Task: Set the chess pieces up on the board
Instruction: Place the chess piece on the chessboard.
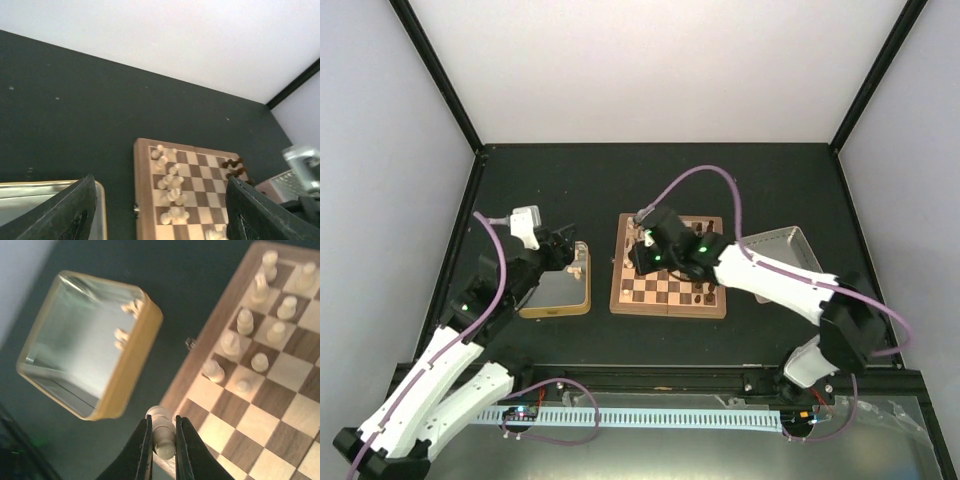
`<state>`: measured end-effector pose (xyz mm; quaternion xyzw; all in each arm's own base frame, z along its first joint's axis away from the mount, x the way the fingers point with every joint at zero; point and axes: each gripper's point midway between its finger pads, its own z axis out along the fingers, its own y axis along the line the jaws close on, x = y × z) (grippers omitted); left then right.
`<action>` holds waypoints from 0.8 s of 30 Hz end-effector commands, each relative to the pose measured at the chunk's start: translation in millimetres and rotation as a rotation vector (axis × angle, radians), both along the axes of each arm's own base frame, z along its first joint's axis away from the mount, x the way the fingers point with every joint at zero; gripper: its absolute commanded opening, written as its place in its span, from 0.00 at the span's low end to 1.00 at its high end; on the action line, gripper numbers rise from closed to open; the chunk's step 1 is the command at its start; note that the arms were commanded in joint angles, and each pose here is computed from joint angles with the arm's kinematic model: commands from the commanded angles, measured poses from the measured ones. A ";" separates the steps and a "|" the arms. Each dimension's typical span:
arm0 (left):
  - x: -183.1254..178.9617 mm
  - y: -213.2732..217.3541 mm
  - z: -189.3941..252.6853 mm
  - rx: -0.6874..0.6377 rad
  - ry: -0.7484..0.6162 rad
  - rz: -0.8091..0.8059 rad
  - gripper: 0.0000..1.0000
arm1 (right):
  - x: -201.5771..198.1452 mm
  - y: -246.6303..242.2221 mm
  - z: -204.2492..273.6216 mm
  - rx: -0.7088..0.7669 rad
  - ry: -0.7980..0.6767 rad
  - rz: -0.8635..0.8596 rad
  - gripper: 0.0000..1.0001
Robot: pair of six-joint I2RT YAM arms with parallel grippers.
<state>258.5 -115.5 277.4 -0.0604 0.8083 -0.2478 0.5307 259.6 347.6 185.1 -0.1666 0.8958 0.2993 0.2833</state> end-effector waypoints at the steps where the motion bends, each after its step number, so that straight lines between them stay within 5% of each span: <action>1: -3.6 31.3 -8.5 0.124 -0.019 0.116 0.73 | -5.9 -9.7 -39.7 -0.309 -0.012 0.010 0.01; 24: -6.8 31.3 -10.2 0.102 -0.025 0.107 0.78 | 23.7 23.3 -108.6 -0.557 0.001 -0.046 0.02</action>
